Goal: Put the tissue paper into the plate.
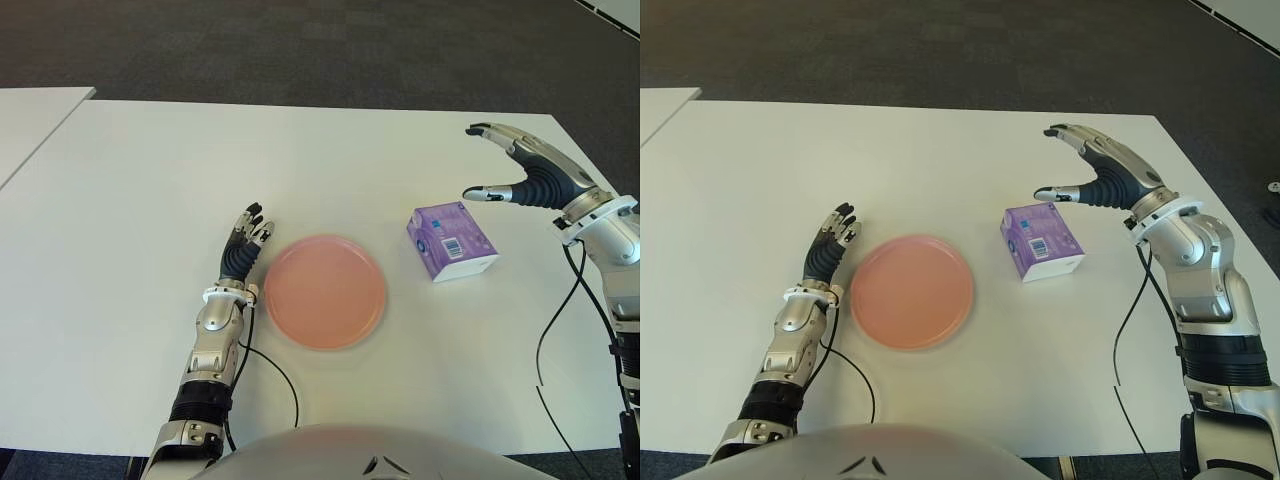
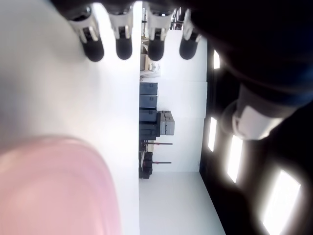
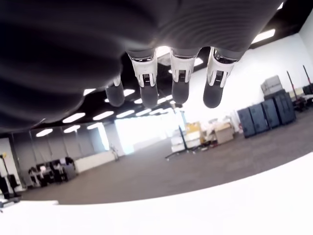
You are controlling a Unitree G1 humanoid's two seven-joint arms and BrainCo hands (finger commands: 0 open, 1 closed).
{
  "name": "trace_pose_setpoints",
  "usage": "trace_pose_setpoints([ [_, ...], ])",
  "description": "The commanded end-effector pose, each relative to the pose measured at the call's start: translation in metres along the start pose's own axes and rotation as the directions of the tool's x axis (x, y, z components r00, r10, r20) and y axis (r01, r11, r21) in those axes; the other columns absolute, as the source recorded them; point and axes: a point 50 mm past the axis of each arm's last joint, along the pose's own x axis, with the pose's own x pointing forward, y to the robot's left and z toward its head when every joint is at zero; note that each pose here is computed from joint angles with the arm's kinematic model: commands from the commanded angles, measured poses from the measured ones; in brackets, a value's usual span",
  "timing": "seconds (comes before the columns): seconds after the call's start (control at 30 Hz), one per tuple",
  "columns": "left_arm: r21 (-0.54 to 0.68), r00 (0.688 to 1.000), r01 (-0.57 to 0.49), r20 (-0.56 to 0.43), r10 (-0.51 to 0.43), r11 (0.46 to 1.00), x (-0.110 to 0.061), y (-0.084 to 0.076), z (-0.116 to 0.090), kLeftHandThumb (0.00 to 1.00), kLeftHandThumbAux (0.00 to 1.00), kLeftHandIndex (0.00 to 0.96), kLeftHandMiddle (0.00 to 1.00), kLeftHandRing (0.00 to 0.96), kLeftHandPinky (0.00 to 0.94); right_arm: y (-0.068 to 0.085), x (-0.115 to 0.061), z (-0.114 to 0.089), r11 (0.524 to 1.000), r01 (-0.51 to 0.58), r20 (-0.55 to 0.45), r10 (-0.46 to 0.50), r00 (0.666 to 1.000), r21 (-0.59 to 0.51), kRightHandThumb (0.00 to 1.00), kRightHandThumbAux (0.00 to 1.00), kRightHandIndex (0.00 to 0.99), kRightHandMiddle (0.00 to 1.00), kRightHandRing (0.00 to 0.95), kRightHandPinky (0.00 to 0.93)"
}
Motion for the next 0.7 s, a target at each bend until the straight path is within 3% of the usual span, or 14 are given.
trace_pose_setpoints([
  [0.03, -0.001, 0.999, 0.01, -0.048, -0.01, 1.0, -0.003, 0.001, -0.009, 0.0, 0.498, 0.0, 0.0, 0.0, 0.0, 0.008, -0.002, -0.003, 0.993, -0.103, -0.002, 0.103, 0.995, -0.064, 0.422, 0.278, 0.0, 0.0, 0.0, 0.0],
  [0.33, -0.007, 0.998, 0.014, -0.056, -0.014, 1.0, -0.002, 0.003, -0.008, 0.0, 0.502, 0.0, 0.0, 0.0, 0.0, 0.024, -0.004, -0.025, 0.96, -0.244, -0.032, 0.242, 0.97, -0.138, 0.382, 0.27, 0.0, 0.0, 0.0, 0.0],
  [0.43, -0.007, 0.998, 0.015, -0.06, -0.016, 1.0, -0.002, 0.003, -0.008, 0.0, 0.503, 0.0, 0.0, 0.0, 0.0, 0.047, -0.003, -0.032, 0.943, -0.284, -0.025, 0.284, 0.958, -0.172, 0.365, 0.273, 0.0, 0.0, 0.0, 0.0],
  [0.7, -0.014, 0.998, 0.014, -0.066, -0.015, 1.0, -0.001, 0.003, -0.008, 0.0, 0.505, 0.0, 0.0, 0.0, 0.0, 0.053, -0.006, -0.022, 0.89, -0.358, 0.062, 0.389, 0.919, -0.282, 0.308, 0.3, 0.0, 0.0, 0.0, 0.0],
])
